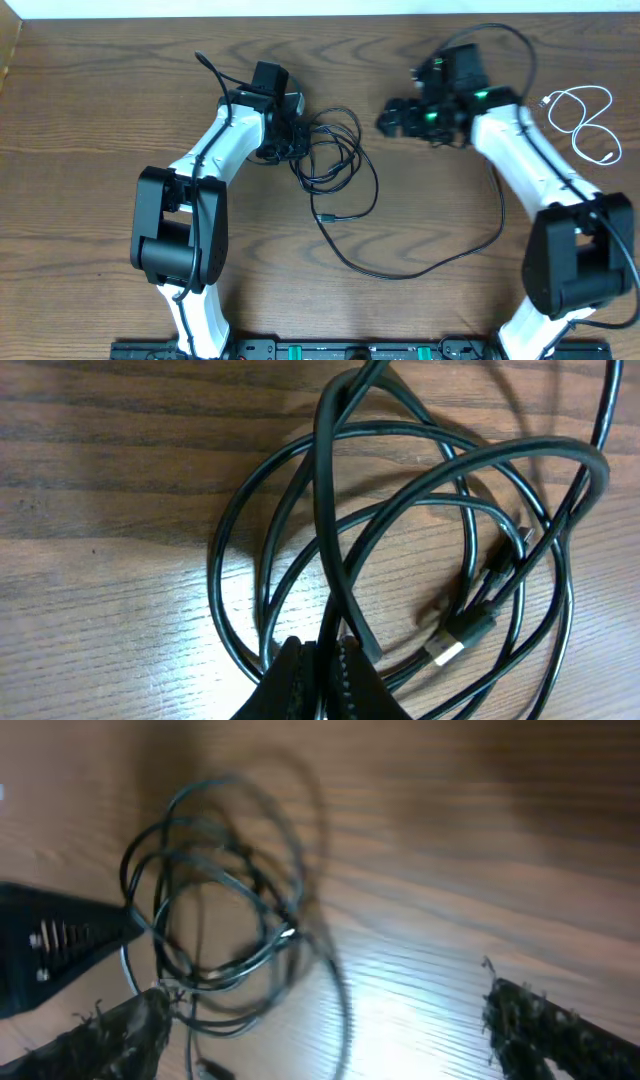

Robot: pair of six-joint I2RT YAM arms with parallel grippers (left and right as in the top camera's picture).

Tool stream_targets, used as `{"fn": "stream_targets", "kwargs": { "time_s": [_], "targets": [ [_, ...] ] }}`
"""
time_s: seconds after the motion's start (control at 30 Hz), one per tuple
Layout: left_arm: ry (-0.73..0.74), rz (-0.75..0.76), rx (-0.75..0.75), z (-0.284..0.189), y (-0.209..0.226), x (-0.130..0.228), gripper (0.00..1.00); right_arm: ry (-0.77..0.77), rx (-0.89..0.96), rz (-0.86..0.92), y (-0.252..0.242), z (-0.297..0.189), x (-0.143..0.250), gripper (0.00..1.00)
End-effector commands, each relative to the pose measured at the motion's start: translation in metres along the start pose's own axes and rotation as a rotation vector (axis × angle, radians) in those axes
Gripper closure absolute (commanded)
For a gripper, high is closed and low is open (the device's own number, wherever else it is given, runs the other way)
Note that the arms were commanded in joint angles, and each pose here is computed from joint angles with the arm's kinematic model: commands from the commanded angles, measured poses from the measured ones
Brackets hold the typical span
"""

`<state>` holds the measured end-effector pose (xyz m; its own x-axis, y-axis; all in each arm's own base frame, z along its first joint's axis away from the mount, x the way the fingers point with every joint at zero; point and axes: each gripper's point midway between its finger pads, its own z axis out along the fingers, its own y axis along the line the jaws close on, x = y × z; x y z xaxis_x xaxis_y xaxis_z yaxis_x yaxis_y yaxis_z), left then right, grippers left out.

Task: Untangle cables
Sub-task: 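Move the right gripper left to the black coil beside the left gripper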

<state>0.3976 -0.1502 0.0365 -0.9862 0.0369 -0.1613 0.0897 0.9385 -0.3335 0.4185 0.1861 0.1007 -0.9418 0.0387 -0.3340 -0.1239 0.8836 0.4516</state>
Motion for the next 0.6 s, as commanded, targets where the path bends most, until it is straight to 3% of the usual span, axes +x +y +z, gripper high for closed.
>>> {"fn": "stream_targets", "kwargs": {
  "time_s": [0.0,0.2,0.37,0.47,0.53,0.57],
  "targets": [
    [0.023,-0.010,-0.012,0.008,0.005,0.005,0.93,0.039,0.056,0.022,0.009,0.037,0.017,0.07],
    [0.038,-0.014,-0.015,0.007,0.006,0.009,0.93,0.071,0.017,-0.071,0.039,0.089,0.038,0.13],
    [0.032,0.005,-0.014,0.000,0.004,0.009,0.93,0.047,0.067,-0.112,0.035,0.123,0.043,0.30],
    [0.021,0.006,-0.013,-0.012,0.001,0.010,0.93,0.055,0.097,-0.111,0.027,0.130,0.047,0.45],
    [-0.007,0.008,-0.008,-0.030,-0.002,0.008,0.93,0.048,0.094,-0.107,0.027,0.131,0.045,0.64],
    [-0.027,0.011,-0.005,-0.038,-0.004,0.006,0.93,0.044,0.092,-0.109,0.028,0.132,0.044,0.68]
  ]
}}
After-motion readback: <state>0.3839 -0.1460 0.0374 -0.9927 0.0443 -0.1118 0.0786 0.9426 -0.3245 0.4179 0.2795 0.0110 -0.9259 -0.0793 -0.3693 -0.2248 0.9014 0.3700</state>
